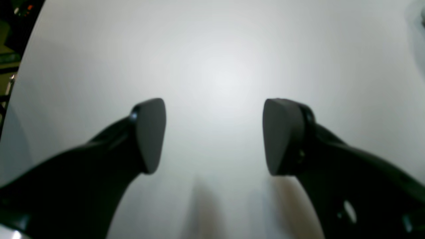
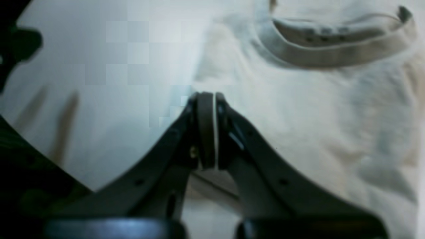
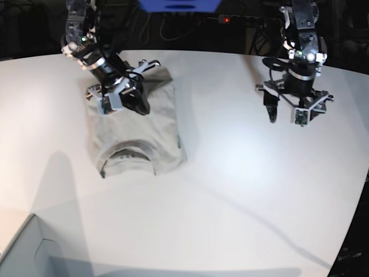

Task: Layout the t-shirt on the table in an organized manner, then fold the t-shirt properly
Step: 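Press and smooth the folded shirt's edge with the right gripper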

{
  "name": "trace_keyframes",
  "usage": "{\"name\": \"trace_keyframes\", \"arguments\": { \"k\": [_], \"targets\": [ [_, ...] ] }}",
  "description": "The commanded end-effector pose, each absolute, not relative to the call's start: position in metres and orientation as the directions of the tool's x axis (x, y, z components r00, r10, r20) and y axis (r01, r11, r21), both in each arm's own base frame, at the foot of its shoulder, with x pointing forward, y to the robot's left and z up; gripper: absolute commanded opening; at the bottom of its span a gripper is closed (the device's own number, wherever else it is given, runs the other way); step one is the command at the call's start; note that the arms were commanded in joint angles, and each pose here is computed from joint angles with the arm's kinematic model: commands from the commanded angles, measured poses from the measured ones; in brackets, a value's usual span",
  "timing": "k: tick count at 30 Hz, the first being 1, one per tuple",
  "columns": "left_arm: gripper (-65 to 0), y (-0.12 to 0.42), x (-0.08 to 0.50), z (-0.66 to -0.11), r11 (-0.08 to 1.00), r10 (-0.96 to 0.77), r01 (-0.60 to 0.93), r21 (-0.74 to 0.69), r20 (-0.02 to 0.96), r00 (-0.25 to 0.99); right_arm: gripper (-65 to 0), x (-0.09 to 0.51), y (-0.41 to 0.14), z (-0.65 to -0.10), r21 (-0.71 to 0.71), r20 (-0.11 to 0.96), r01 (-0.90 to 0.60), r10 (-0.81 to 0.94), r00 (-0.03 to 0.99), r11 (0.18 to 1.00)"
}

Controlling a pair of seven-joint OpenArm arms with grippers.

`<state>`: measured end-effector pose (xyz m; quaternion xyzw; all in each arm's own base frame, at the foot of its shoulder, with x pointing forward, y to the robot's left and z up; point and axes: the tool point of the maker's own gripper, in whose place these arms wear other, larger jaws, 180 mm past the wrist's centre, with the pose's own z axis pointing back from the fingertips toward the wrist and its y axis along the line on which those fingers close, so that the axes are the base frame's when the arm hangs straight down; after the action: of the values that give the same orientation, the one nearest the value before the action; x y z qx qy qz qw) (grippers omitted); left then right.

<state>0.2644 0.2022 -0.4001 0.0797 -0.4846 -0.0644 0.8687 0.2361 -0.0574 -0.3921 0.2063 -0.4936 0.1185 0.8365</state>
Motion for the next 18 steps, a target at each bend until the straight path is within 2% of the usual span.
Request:
{"name": "trace_keyframes", "arguments": {
  "k": [1, 8, 12, 14, 18],
  "targets": [
    [-21.0, 0.203, 0.268, -0.39, 0.978, -0.191, 0.026, 0.205, 0.852, 0.487, -65.0, 0.24, -0.057, -0.389, 0.237, 0.883, -0.408, -0.021, 0.468, 0.882],
    [-21.0, 0.205, 0.243, -0.405, 0.978, -0.194, 0.037, 0.207, 0.82, 0.538, -65.0, 0.234, -0.051, -0.434, 0.316, 0.818, -0.379, -0.047, 0.574, 0.87],
    [-21.0, 0.226, 0.23, -0.408, 0.975, -0.168, -0.024, 0.22, 0.809, 0.564, -65.0, 0.225, -0.046, -0.451, 0.355, 0.783, -0.359, -0.065, 0.618, 0.863],
    [-21.0, 0.237, 0.225, -0.408, 0.972, -0.147, -0.065, 0.224, 0.807, 0.572, -65.0, 0.224, -0.048, -0.448, 0.348, 0.788, -0.359, -0.063, 0.613, 0.866],
    [-21.0, 0.256, 0.216, -0.407, 0.964, -0.119, -0.128, 0.235, 0.804, 0.582, -65.0, 0.226, -0.057, -0.408, 0.302, 0.848, -0.373, -0.068, 0.525, 0.877]
  ]
}}
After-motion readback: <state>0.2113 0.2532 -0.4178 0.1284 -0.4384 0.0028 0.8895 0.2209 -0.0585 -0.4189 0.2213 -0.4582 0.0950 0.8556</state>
